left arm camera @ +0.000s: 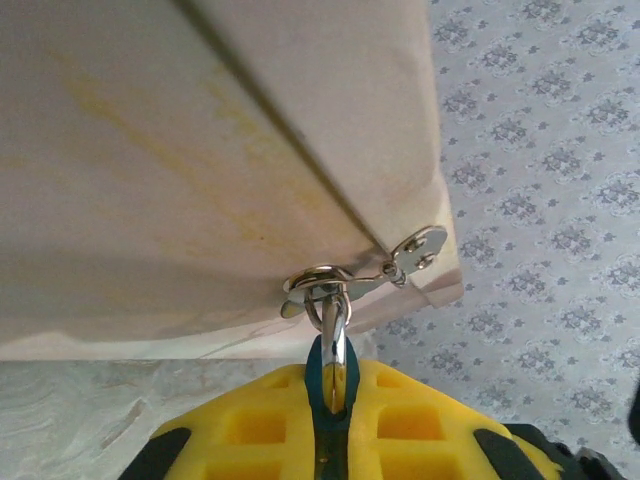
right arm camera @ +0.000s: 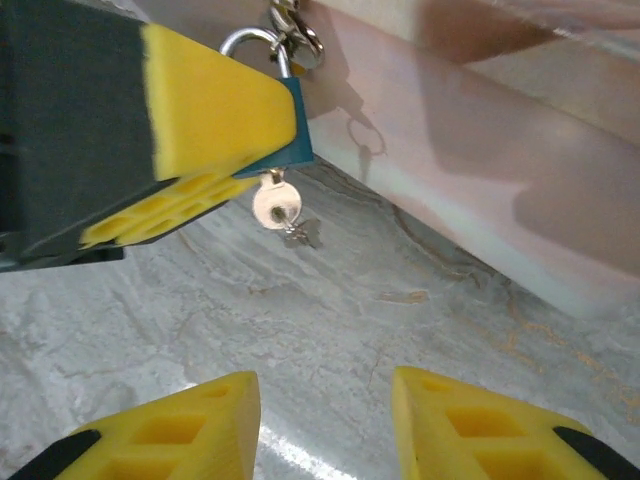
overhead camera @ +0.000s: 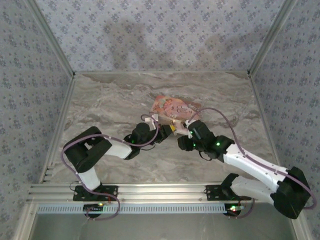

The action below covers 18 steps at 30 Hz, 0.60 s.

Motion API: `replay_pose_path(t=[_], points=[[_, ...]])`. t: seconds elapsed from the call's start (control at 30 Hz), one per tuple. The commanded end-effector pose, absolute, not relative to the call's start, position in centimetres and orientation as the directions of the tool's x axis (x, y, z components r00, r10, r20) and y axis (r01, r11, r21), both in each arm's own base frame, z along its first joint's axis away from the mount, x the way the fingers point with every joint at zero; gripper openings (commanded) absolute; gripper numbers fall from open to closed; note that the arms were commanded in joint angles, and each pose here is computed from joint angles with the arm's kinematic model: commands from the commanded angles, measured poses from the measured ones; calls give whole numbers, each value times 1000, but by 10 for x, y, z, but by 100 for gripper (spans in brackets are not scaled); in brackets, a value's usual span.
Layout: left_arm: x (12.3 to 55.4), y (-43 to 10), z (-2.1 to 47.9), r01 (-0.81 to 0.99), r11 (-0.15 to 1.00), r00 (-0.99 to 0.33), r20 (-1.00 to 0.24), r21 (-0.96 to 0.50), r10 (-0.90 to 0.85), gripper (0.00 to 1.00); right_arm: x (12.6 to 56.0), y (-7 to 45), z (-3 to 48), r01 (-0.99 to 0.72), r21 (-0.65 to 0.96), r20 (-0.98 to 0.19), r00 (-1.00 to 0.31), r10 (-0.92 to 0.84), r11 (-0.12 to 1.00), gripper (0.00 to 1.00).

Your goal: Unlock the padlock with the key

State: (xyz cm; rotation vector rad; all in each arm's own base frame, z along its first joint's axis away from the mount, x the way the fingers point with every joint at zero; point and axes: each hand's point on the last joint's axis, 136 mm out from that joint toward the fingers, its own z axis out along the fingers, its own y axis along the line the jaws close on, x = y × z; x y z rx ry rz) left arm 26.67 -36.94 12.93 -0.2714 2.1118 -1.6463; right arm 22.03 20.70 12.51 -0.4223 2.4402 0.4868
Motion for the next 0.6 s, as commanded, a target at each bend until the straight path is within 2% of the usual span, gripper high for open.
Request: replay_pose_path(t=[0.0,0.57], points=[[266,-377,169,206,203,-870,-274,-957,-409,0,237,214,140,-437,158,-670,-706,-229,885,42],[267,-374,174,209,187,-870,-270,-960,-413,0,264,242,142,-492,52,-675,-658,-332,869,47]])
